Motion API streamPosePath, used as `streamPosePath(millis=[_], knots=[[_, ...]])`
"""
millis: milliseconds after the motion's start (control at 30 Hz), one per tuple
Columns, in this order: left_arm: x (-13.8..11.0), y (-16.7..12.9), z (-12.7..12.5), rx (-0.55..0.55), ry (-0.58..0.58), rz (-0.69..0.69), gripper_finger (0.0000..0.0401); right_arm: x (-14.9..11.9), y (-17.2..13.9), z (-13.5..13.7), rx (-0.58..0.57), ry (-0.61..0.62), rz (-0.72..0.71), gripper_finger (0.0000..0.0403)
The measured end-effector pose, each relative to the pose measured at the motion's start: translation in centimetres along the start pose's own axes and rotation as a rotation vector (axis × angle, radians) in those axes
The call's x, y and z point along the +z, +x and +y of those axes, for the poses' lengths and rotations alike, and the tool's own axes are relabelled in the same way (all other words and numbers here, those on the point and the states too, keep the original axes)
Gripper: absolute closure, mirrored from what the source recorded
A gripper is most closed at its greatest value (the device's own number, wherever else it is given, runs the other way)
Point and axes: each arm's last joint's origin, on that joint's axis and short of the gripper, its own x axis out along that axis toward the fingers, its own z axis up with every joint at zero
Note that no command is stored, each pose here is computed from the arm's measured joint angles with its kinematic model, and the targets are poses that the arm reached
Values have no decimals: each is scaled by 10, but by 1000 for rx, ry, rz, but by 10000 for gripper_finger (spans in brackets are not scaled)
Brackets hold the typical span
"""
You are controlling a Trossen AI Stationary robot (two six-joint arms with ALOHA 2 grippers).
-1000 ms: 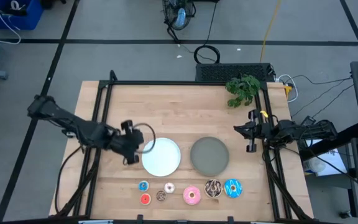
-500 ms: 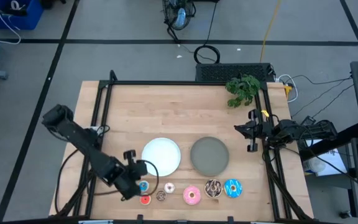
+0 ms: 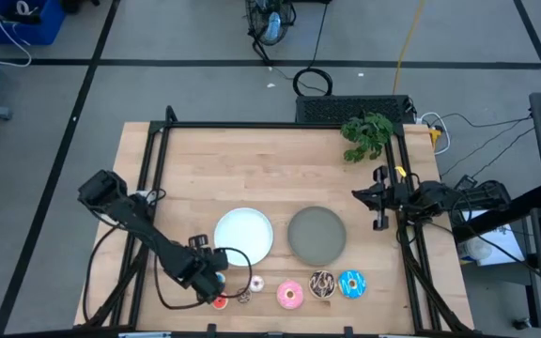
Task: Pick & Place donuts
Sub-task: Put the small blue donut on the white plate
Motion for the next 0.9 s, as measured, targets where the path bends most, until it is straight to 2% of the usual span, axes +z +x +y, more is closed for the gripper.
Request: streamPosePath(millis=[133, 300, 667, 900], knots=[[2, 2, -1, -14, -6, -3, 174, -1, 1, 0, 0, -14, 8, 403], [8, 2, -5, -78, -32, -24, 170, 1, 1, 0, -1, -41, -9, 403], [9, 18, -11, -89, -19, 24, 224, 5, 1, 0, -6, -46, -48, 403], [7, 30, -13, -65, -6, 61, 222, 5, 1, 0, -5, -45, -47, 403]])
